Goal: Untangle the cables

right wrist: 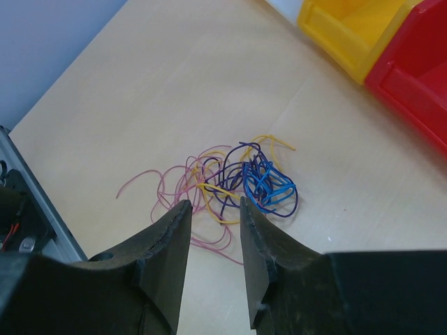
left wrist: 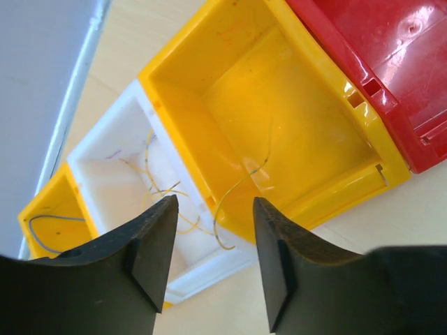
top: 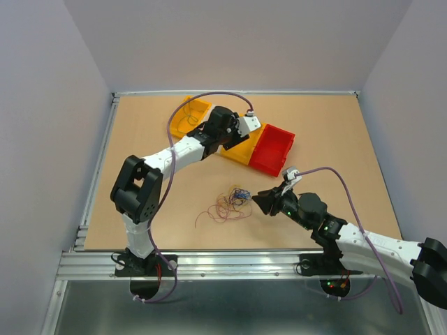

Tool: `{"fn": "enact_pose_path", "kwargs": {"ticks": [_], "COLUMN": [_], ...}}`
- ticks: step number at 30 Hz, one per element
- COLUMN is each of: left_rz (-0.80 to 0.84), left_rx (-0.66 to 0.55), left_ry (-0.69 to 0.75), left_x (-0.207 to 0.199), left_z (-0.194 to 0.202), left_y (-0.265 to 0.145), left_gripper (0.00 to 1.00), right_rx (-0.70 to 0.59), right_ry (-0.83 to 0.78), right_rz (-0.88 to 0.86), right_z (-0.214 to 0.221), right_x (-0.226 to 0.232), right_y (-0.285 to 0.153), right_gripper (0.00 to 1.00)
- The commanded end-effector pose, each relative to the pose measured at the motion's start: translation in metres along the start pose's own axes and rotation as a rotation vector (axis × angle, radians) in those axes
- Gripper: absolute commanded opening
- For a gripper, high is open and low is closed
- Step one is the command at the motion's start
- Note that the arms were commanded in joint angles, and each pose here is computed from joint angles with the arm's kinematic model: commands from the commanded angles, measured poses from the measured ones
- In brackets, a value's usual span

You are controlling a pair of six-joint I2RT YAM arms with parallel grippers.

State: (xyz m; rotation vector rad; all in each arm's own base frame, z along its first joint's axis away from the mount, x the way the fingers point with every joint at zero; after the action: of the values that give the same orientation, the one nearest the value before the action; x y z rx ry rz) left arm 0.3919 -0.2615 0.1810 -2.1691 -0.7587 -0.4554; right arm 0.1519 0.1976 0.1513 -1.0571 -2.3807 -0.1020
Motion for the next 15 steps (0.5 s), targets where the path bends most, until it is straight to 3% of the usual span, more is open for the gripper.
{"fn": "enact_pose_path", "kwargs": {"ticks": [1, 7, 11, 15], "left_rz": [-0.077, 0.027, 0.036, 0.015], "left_rx": [-0.088, -0.087, -0.093, -0.101], "left_ry": [-0.051, -0.139, -0.095, -0.044], "left_x": [0.022, 0.028, 0.032, 0.041], "left_z": [-0.012, 0.012, 0.016, 0.01], "left_y": [-0.027, -0.021, -0.017, -0.017], "left_gripper": [0.61, 0.62, 0.62, 0.77], "right_rx": [-0.02, -0.018, -0.016, -0.008], "right_ry": [0.003, 0.001, -0.002, -0.006], "right_rz": [-0.027, -0.03, -0.037, -0.036], "right_z": [-0.005, -0.005, -0.005, -0.005], "right_x": [0.005, 0.005, 0.007, 0.007], "right_y": [0.0, 0.001, 0.001, 0.003], "right_gripper": [0.4, 0.4, 0.4, 0.4]}}
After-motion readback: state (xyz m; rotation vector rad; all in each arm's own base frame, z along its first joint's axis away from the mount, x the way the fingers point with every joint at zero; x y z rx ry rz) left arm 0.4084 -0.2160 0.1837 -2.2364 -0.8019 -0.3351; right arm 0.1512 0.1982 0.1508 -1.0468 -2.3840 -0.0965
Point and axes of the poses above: each gripper's point midway between its finger pads, its own y axis out along the fingers, its own x axis along the line the jaws close on, z = x × y, the point moved 7 cm from there along -y, back along the fingers, and after that the axes turned 6 degrees about y, right-handed, at the moved point
